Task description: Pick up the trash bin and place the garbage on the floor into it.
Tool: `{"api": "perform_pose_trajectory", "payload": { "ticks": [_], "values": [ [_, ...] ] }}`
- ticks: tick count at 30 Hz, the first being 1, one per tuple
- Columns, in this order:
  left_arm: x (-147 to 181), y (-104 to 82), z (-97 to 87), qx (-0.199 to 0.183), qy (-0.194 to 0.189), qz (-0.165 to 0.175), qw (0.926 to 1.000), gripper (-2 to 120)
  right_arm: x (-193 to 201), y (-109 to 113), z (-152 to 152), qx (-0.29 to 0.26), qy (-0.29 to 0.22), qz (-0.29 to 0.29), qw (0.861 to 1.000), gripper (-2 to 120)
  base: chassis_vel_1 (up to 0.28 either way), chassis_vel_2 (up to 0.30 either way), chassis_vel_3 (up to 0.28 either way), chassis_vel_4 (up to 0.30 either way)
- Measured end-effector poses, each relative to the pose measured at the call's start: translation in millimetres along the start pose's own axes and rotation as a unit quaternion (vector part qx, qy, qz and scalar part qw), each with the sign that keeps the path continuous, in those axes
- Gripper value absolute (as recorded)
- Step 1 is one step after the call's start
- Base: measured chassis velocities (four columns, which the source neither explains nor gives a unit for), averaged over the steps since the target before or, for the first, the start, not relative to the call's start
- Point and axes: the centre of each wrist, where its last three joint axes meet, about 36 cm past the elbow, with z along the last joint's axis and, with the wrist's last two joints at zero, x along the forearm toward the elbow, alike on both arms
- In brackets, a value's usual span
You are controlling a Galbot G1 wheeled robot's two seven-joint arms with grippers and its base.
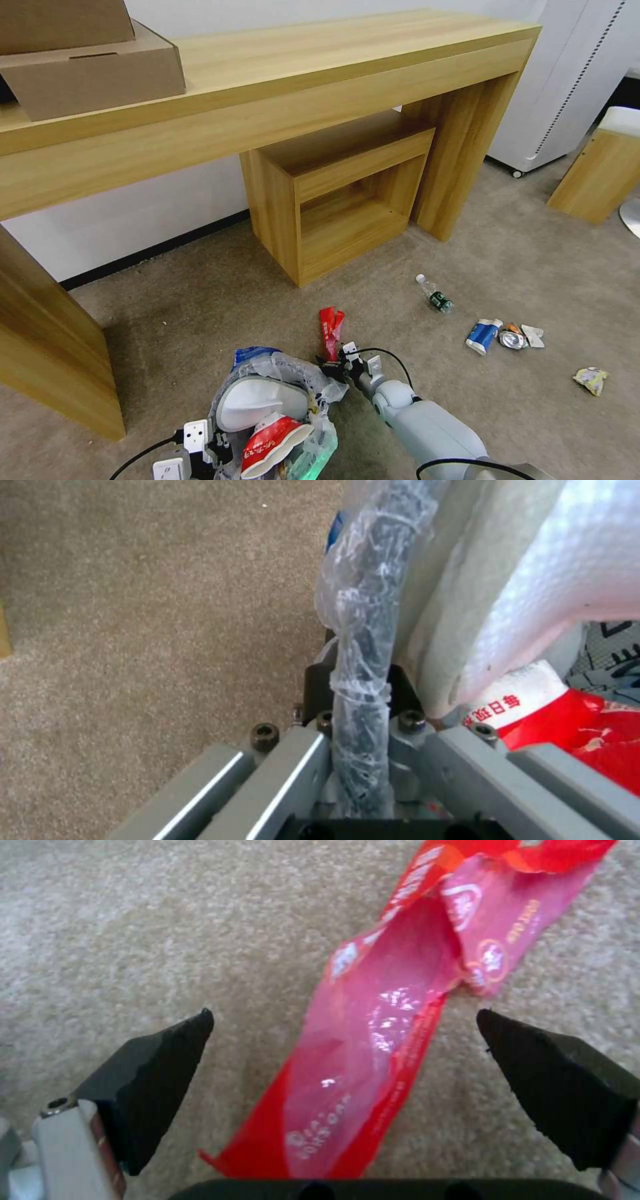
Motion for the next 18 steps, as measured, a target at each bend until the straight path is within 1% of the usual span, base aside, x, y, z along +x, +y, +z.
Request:
{"api": "perform_pose_trajectory", "payload": {
  "ticks": [2,3,4,6,7,10,12,13,15,16,18],
  "values": [
    [0.2,0.2,0.2,0.000,0.000,0.000,1.0000,0,-0.2,0.5,1.6,0.001,0.001,-0.001,1.000,100,0.000,0.000,0.000,0.000],
    [0.3,0.5,0.4,-0.001,0.000,0.000,1.0000,0,-0.5,0.9,3.2,0.001,0.003,-0.002,1.000,96,0.000,0.000,0.000,0.000],
    [0.3,0.5,0.4,-0.001,0.000,0.000,1.0000,0,-0.5,0.9,3.2,0.001,0.003,-0.002,1.000,96,0.000,0.000,0.000,0.000],
    [0.3,0.5,0.4,-0.001,0.000,-0.001,1.0000,0,-1.3,1.3,4.6,0.002,0.005,-0.002,1.000,89,0.000,0.000,0.000,0.000],
    [0.3,0.5,0.4,-0.001,0.000,-0.001,1.0000,0,-1.3,1.3,4.6,0.002,0.005,-0.002,1.000,89,0.000,0.000,0.000,0.000],
    [1.1,-0.2,0.9,-0.001,-0.001,0.000,1.0000,0,-2.9,1.9,6.9,0.003,0.007,-0.002,1.000,72,0.000,0.000,0.000,0.000],
    [1.1,-0.2,0.9,-0.001,-0.001,0.000,1.0000,0,-2.9,1.9,6.9,0.003,0.007,-0.002,1.000,72,0.000,0.000,0.000,0.000],
    [1.5,-0.6,1.3,-0.001,0.000,0.000,1.0000,0,-3.3,2.2,8.0,0.003,0.008,-0.002,1.000,59,0.000,0.000,0.000,0.000],
    [1.7,-1.0,1.9,-0.002,0.000,0.000,1.0000,0,-3.7,2.7,9.7,0.004,0.009,-0.003,1.000,49,0.000,0.000,0.000,0.000],
    [1.7,-1.0,1.9,-0.002,0.000,0.000,1.0000,0,-3.7,2.7,9.7,0.004,0.009,-0.003,1.000,49,0.000,0.000,0.000,0.000],
    [1.7,-1.0,2.7,-0.002,0.000,0.000,1.0000,0,-4.1,3.5,9.9,0.005,0.009,-0.009,1.000,39,0.000,0.000,0.000,0.000]
  ]
}}
